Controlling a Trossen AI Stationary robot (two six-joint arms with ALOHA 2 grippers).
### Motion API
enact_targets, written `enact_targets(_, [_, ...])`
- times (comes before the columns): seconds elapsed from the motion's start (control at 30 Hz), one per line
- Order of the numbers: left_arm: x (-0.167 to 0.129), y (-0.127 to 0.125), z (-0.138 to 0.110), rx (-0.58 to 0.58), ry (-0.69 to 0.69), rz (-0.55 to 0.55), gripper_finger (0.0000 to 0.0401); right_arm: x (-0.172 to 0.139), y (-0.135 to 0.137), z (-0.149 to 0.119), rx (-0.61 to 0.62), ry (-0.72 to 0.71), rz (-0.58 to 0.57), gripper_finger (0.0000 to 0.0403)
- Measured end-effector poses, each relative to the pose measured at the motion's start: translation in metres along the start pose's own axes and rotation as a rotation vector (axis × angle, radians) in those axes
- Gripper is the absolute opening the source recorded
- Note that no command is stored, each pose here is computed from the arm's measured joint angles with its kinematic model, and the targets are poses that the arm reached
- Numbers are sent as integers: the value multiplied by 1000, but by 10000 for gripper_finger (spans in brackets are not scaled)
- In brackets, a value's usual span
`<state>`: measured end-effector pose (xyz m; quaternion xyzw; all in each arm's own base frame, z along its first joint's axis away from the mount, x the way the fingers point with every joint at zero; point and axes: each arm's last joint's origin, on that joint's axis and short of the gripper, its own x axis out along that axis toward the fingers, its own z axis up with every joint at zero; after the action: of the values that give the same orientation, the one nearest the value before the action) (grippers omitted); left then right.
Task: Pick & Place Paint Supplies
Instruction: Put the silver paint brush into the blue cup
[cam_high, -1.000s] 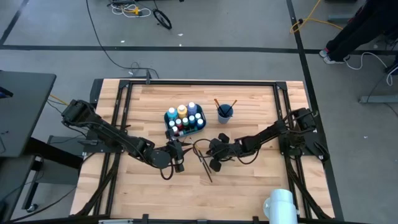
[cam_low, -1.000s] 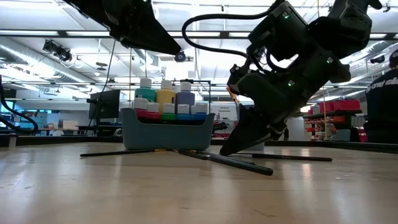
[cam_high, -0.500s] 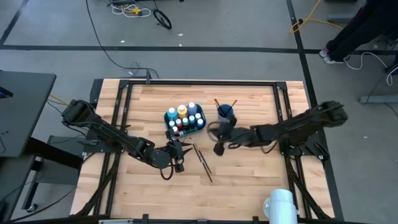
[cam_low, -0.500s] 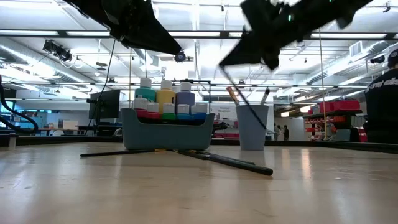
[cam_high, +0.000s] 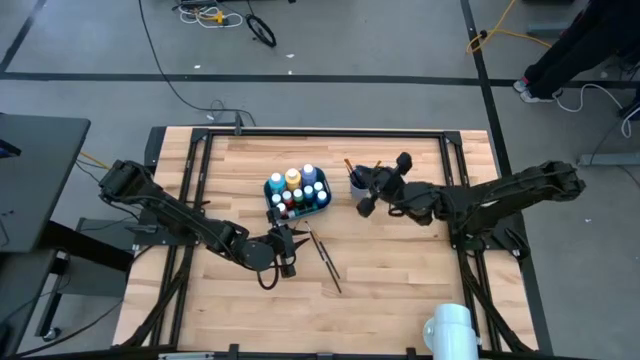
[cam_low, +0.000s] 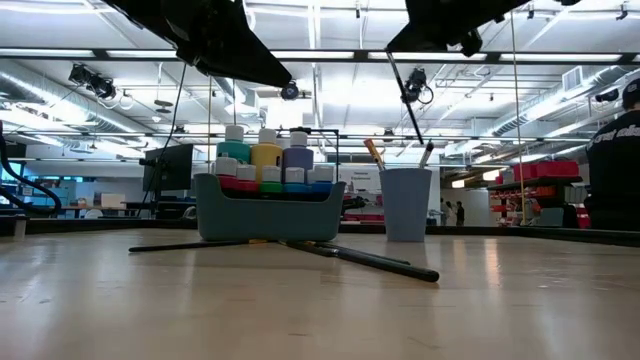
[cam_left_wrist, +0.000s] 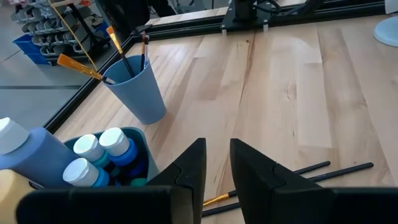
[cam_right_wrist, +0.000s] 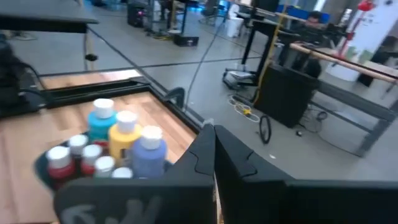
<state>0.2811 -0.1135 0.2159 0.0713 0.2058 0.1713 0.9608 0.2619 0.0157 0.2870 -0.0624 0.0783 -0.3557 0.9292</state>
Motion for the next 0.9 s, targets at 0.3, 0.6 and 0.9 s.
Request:
enact_targets(0.3, [0, 0, 0, 0, 0, 0, 82, 32, -11, -28, 86, 76, -1, 0])
enact_targets(0.6, [0, 0, 0, 2, 2, -1, 82, 41, -20, -77, 151, 195, -93, 0])
enact_targets(0.9, [0, 0, 0, -6, 3, -2, 82, 42, -23, -82, 131, 220, -17, 14])
